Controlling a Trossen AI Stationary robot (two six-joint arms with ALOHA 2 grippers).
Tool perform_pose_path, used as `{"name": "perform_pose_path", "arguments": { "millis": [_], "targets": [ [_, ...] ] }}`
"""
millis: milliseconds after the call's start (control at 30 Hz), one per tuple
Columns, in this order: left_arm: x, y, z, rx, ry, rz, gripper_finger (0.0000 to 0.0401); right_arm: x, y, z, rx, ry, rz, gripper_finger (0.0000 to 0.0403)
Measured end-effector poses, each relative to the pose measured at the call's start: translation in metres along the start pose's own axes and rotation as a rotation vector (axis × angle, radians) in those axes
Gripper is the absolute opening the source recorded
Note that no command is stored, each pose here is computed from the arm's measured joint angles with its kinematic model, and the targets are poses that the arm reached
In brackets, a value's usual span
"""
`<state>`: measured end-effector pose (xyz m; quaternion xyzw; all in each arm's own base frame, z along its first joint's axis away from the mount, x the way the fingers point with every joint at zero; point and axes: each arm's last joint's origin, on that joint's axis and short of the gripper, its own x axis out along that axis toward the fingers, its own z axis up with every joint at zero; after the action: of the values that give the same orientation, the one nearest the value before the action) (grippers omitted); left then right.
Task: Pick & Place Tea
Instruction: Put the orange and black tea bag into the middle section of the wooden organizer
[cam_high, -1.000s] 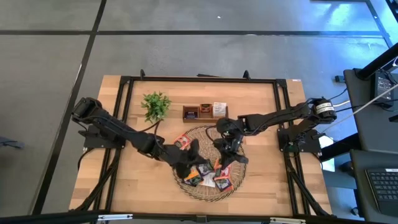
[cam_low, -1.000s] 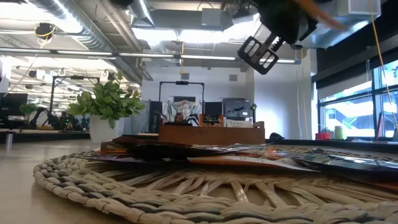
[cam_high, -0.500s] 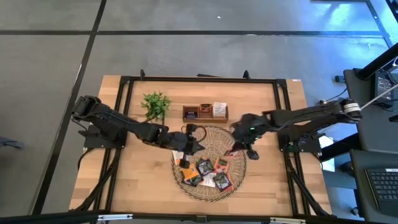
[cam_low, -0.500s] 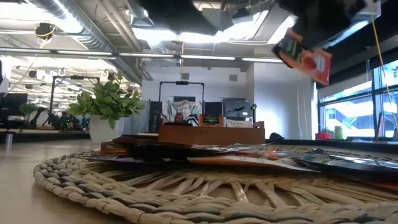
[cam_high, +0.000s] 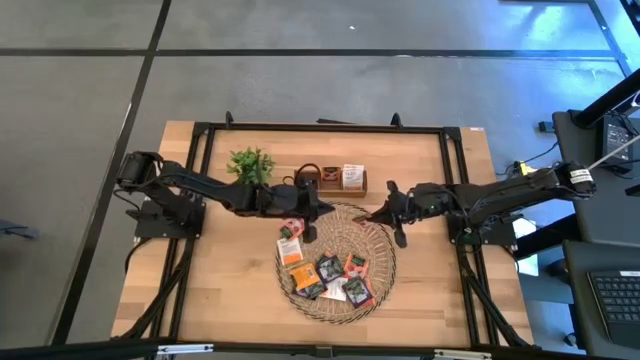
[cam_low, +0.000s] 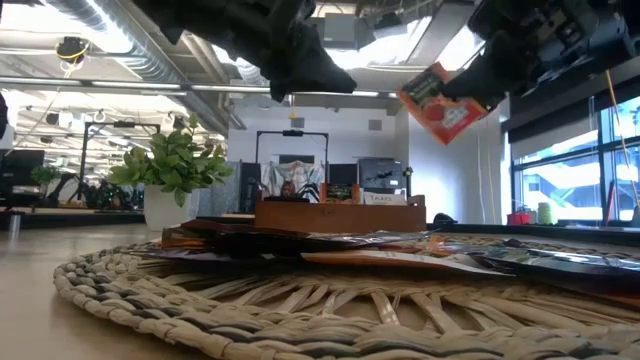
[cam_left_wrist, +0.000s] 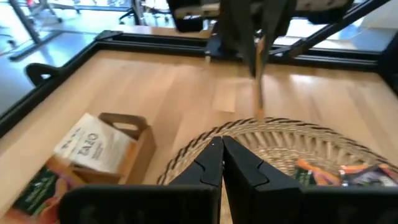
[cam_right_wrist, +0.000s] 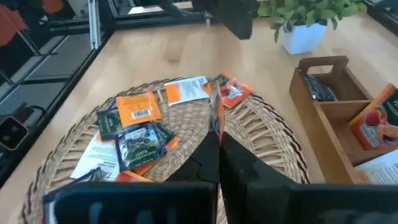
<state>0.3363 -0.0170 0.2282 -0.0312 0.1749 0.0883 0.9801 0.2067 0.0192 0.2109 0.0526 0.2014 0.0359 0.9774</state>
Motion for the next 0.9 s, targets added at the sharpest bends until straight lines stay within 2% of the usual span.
{"name": "perform_pose_path", "arguments": {
  "millis": [167, 300, 400, 533, 767, 900],
  "targets": [
    [0.000, 0.000, 0.002, -0.074, -0.008, -0.065, 0.0029, 0.015, -0.003, -0.006, -0.024, 0.022, -0.035, 0.0006],
    [0.000, -0.001, 0.002, -0.136, 0.001, -0.090, 0.0078, 0.029, -0.003, -0.009, -0.025, 0.011, -0.033, 0.0006],
    [0.000, -0.001, 0.001, -0.130, 0.005, -0.095, 0.0118, 0.036, -0.003, -0.011, -0.026, 0.000, -0.032, 0.0006],
    [0.000, -0.001, 0.003, -0.171, -0.009, -0.095, 0.0152, 0.045, -0.003, -0.005, -0.026, -0.020, -0.029, 0.0006],
    [0.000, -0.001, 0.003, -0.216, -0.006, -0.102, 0.0168, 0.058, -0.001, 0.013, -0.058, -0.034, -0.024, 0.0006],
    [0.000, -0.004, 0.002, -0.214, 0.014, -0.188, 0.0169, 0.062, 0.000, 0.020, -0.080, -0.030, -0.026, 0.0006]
  ]
}}
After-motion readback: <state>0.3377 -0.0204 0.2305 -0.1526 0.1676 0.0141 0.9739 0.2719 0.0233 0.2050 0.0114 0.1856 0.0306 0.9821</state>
